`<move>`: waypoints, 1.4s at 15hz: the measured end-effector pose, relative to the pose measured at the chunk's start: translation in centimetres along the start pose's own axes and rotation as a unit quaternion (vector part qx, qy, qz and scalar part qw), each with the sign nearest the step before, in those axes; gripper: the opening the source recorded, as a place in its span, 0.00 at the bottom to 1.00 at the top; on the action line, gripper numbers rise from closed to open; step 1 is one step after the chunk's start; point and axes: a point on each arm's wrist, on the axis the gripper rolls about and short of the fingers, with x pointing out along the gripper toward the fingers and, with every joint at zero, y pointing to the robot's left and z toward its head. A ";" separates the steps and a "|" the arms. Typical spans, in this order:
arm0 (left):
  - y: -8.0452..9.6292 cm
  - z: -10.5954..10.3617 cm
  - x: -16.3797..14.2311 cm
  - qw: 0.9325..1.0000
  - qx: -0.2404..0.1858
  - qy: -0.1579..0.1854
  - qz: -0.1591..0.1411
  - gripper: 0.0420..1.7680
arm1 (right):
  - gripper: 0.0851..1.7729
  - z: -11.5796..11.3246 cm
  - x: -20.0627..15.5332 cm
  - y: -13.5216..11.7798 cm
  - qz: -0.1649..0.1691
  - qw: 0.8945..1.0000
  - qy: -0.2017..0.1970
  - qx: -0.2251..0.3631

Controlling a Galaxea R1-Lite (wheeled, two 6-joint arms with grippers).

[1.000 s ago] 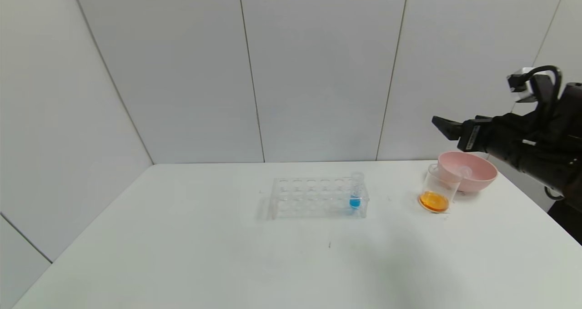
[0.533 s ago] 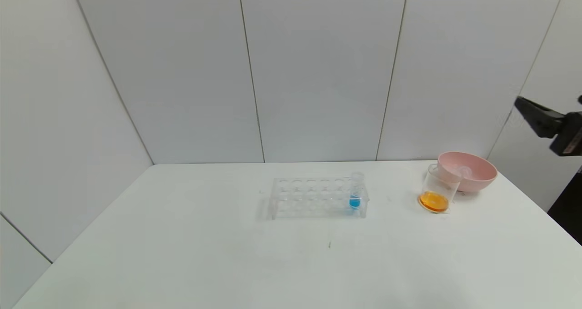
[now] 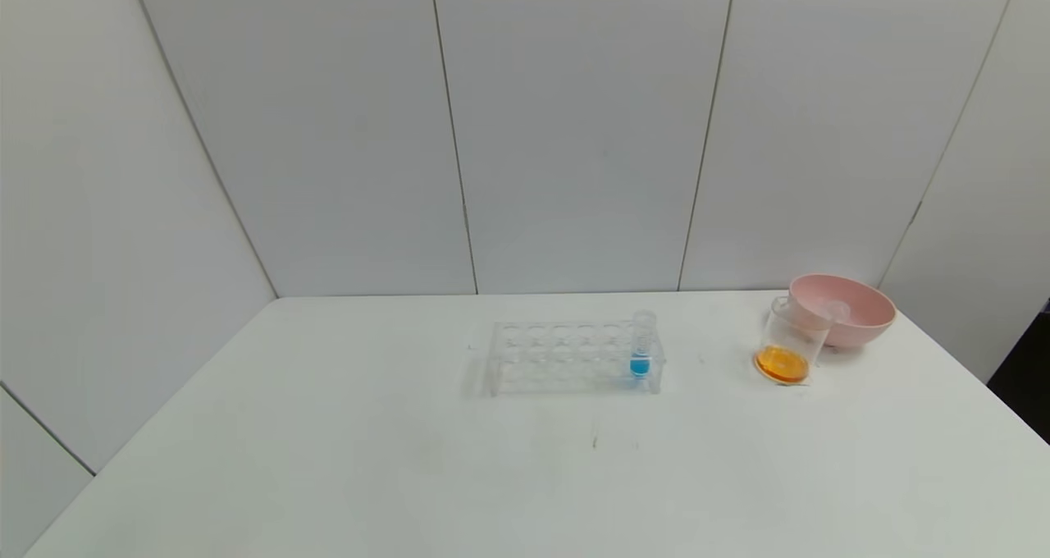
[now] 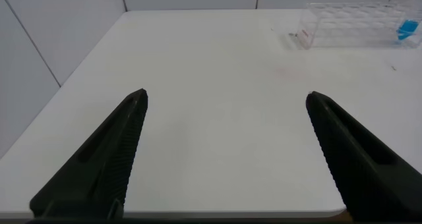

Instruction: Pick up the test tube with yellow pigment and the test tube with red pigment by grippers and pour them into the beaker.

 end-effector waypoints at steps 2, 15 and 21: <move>0.0 0.0 0.0 1.000 0.000 0.000 0.000 0.97 | 0.96 -0.6 -2.8 -0.5 -0.003 1.000 -0.007 -0.001; 0.0 0.0 0.0 1.000 0.000 0.000 0.000 0.97 | 0.96 -6.7 -13.1 -0.9 0.004 0.992 -0.128 -0.009; 0.0 0.0 0.0 1.000 0.000 0.000 0.000 0.97 | 0.96 -13.0 -12.5 0.0 0.028 0.999 0.007 0.035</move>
